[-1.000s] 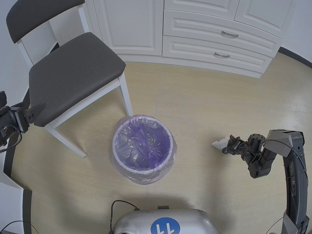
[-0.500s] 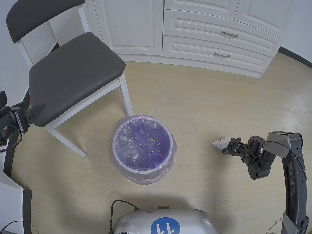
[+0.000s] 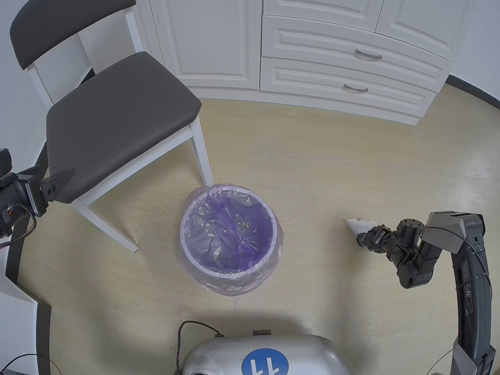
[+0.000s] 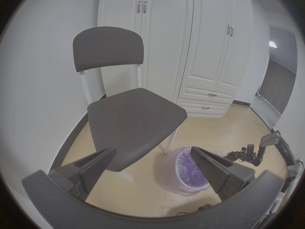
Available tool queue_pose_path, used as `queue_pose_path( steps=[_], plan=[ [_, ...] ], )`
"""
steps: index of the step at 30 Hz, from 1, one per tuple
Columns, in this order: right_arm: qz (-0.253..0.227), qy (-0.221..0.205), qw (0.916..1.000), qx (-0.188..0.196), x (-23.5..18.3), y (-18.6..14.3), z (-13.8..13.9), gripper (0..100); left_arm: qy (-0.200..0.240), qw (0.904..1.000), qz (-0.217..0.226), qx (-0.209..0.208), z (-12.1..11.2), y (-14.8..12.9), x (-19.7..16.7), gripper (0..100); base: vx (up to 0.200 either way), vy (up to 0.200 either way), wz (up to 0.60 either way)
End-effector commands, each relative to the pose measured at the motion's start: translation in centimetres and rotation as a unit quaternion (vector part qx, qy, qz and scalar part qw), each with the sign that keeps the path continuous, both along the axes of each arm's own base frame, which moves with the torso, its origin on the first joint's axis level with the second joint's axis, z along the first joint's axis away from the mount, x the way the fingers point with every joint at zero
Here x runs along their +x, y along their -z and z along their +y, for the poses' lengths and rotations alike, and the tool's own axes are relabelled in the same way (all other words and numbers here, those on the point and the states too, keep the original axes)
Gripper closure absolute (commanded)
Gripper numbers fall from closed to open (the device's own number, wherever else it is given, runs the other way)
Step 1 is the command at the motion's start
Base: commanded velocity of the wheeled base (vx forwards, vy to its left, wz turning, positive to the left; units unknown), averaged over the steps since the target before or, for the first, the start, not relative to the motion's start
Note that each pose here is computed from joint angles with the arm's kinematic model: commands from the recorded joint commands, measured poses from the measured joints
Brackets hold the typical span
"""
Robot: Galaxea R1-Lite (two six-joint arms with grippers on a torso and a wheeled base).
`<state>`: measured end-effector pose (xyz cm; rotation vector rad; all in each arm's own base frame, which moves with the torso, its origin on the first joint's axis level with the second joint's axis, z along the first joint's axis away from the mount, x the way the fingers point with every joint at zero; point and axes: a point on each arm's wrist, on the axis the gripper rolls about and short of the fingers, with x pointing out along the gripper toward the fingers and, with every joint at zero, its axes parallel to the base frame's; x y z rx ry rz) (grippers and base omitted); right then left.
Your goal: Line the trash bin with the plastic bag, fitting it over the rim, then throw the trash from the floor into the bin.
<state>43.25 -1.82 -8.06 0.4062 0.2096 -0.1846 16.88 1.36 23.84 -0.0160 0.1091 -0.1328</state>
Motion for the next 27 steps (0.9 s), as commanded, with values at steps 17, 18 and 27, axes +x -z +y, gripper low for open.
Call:
queue_pose_path(
  steps=[17, 18, 27],
  plan=[
    [-0.026, -0.033, 0.9959, -0.081, -0.8, 1.2, 1.0, 100, 0.003, 0.9996, -0.029, 0.004, -0.3, -0.7, -1.9, 0, 0.000, 0.000, 0.00],
    [-0.019, -0.037, 0.9941, -0.100, -0.9, 1.4, 1.1, 100, 0.003, 0.9995, -0.030, 0.004, -0.3, -0.7, -1.9, 0, 0.000, 0.000, 0.00],
    [0.024, -0.055, 0.9636, -0.261, -3.0, -1.1, 2.2, 100, 0.003, 0.9992, -0.038, 0.005, -0.3, -1.0, -2.4, 0, 0.000, 0.000, 0.00]
  ],
)
